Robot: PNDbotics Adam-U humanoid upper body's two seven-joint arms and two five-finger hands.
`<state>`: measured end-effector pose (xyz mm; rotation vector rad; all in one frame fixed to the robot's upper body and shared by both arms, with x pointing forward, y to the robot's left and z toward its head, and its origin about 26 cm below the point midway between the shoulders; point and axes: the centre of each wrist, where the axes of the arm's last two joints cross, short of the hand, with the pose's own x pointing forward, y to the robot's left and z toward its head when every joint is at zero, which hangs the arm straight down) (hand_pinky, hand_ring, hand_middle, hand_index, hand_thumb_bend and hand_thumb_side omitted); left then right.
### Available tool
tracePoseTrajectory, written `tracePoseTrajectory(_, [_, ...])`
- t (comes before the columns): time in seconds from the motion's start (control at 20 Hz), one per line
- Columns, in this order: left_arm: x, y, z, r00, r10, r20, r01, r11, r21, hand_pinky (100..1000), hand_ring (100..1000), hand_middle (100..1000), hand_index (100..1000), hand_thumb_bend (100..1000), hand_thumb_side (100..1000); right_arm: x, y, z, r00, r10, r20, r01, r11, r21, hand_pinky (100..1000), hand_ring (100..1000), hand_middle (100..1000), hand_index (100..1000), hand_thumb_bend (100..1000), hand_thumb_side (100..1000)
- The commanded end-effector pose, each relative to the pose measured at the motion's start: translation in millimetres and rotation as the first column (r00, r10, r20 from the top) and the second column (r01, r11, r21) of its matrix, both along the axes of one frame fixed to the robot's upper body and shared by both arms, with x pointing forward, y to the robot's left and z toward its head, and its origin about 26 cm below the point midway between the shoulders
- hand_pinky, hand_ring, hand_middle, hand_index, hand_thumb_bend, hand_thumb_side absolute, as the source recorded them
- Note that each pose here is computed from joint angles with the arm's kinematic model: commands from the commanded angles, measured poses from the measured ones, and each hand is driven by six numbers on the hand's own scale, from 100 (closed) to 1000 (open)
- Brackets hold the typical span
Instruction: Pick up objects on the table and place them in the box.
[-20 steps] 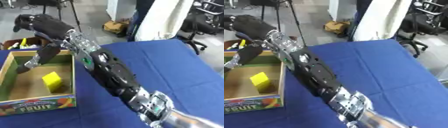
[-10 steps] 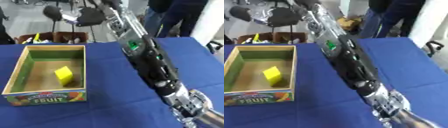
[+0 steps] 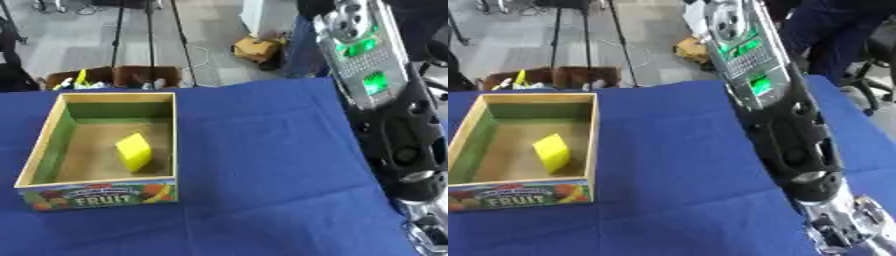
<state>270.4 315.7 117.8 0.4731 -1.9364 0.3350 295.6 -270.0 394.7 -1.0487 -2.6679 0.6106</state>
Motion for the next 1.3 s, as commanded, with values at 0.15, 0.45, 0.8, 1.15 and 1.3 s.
tracePoseTrajectory(0.15, [-3.6,6,6.9,0.999,0.027,0.018,-0.027,0.999,0.024,358,416,459,617,167,655,-20.4,-18,5.7,1.0,-0.002,0.028,0.001,0.999,0.047,764,915,744,797,414,1000])
tracePoseTrajectory(0.45, [-5.5,9,7.0,0.999,0.05,0.017,-0.05,0.998,0.026,358,416,459,616,168,656,-17.1,-41,-21.3,0.985,0.15,-0.087,-0.147,0.988,0.037,849,988,750,792,419,726])
tracePoseTrajectory(0.8, [-8.3,13,7.0,0.996,0.084,0.018,-0.085,0.996,0.028,358,417,459,616,171,661,-14.6,-65,-61.1,0.946,0.244,-0.216,-0.238,0.97,0.053,870,1000,750,797,441,782])
tracePoseTrajectory(1.15, [-11.3,16,5.5,0.994,0.106,0.019,-0.107,0.994,0.03,357,417,459,616,177,668,-14.9,-80,-114.9,0.935,0.217,-0.28,-0.206,0.976,0.068,854,1000,729,797,436,763])
tracePoseTrajectory(1.3, [-12.2,17,4.1,0.993,0.113,0.02,-0.113,0.993,0.029,357,416,458,615,181,670,-17.2,-84,-138.0,0.941,0.197,-0.274,-0.177,0.979,0.096,850,1000,725,795,439,759])
